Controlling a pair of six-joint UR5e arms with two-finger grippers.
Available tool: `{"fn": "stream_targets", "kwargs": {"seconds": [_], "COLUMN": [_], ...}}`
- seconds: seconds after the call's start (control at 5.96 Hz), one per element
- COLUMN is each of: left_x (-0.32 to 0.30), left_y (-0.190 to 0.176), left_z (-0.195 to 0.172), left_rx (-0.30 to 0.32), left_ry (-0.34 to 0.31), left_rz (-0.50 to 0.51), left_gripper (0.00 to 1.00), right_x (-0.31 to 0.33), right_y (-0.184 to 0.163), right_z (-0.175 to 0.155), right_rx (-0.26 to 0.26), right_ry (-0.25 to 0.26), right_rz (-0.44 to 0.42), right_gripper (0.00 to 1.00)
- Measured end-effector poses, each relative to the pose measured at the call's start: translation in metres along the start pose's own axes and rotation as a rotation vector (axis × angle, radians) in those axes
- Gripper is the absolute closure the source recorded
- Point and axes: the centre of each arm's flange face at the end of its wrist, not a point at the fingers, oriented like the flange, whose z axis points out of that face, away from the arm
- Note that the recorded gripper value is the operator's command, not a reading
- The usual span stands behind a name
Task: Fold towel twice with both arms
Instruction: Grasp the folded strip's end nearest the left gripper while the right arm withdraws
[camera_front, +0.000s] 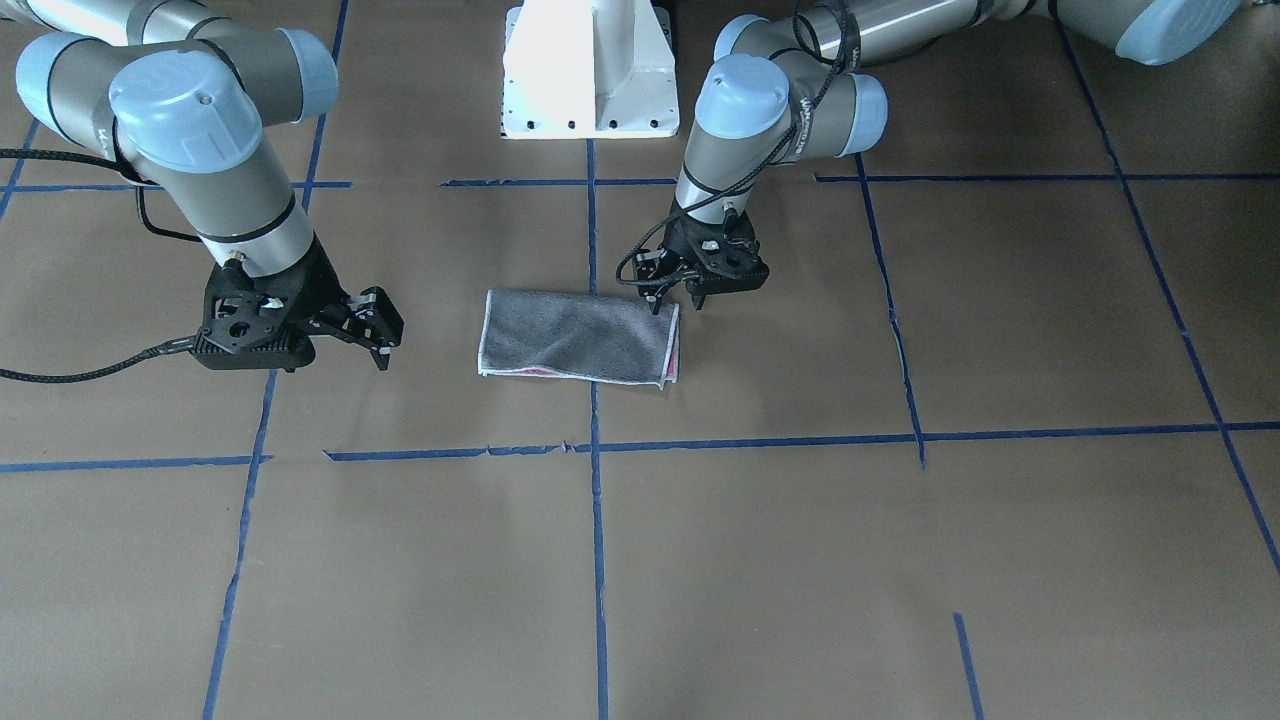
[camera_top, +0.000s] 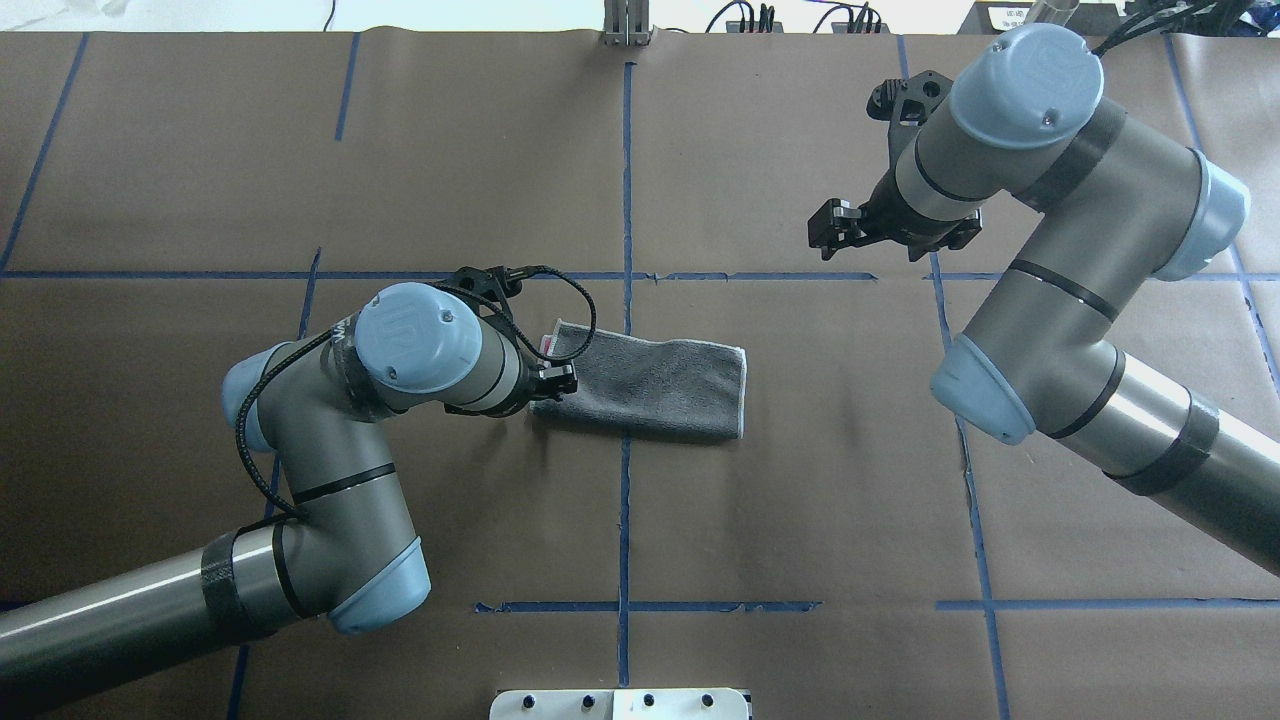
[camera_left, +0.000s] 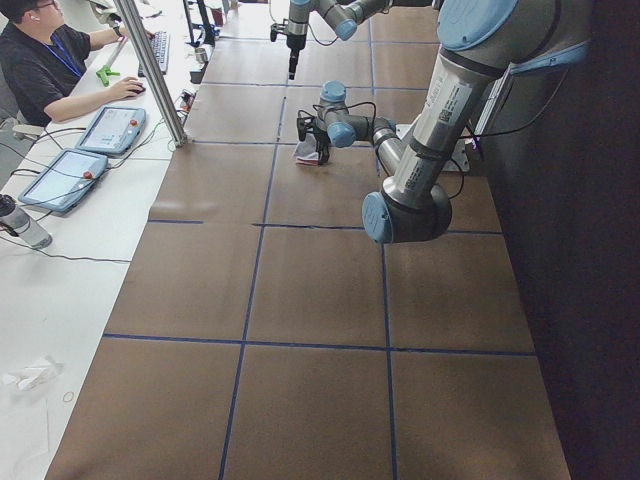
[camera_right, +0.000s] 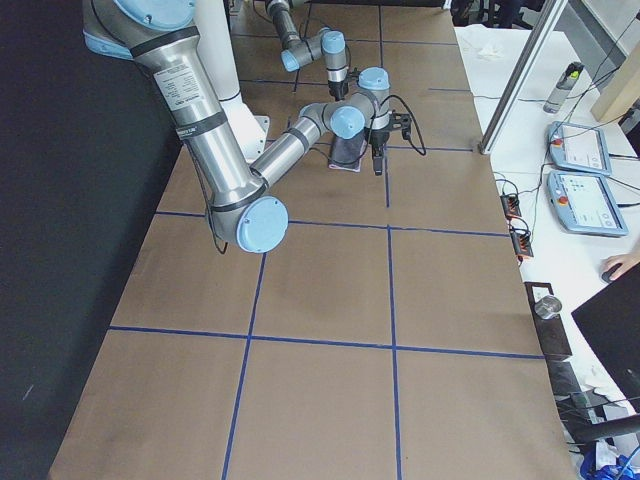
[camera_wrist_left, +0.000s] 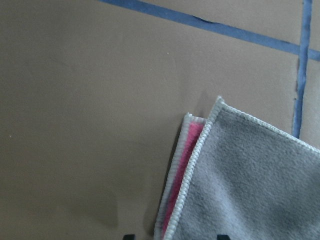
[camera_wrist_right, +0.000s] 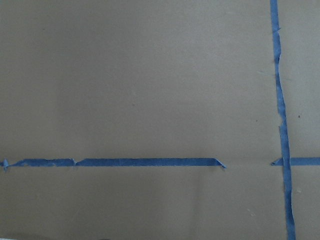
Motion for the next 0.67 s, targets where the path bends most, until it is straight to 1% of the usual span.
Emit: {"fn": "stream_targets", "kwargs": {"seconds": [0.34, 0.67], "left_x": [-0.0024, -0.0013], "left_y": [-0.0020, -0.0021], "left_z": [0.0120, 0.0129], "left_rx": [0.006, 0.005], "left_ry": [0.012, 0.016], "left_rz": [-0.006, -0.007], "left_gripper": [0.37, 0.39], "right_x": [-0.0003, -0.0003], "right_y": [-0.0001, -0.0002], "right_z": [0.0004, 0.0007], "right_rx": [0.000, 0.000], "right_ry": [0.001, 0.001], "right_rz": [-0.001, -0.002], "right_gripper": [0.00, 0.00]}}
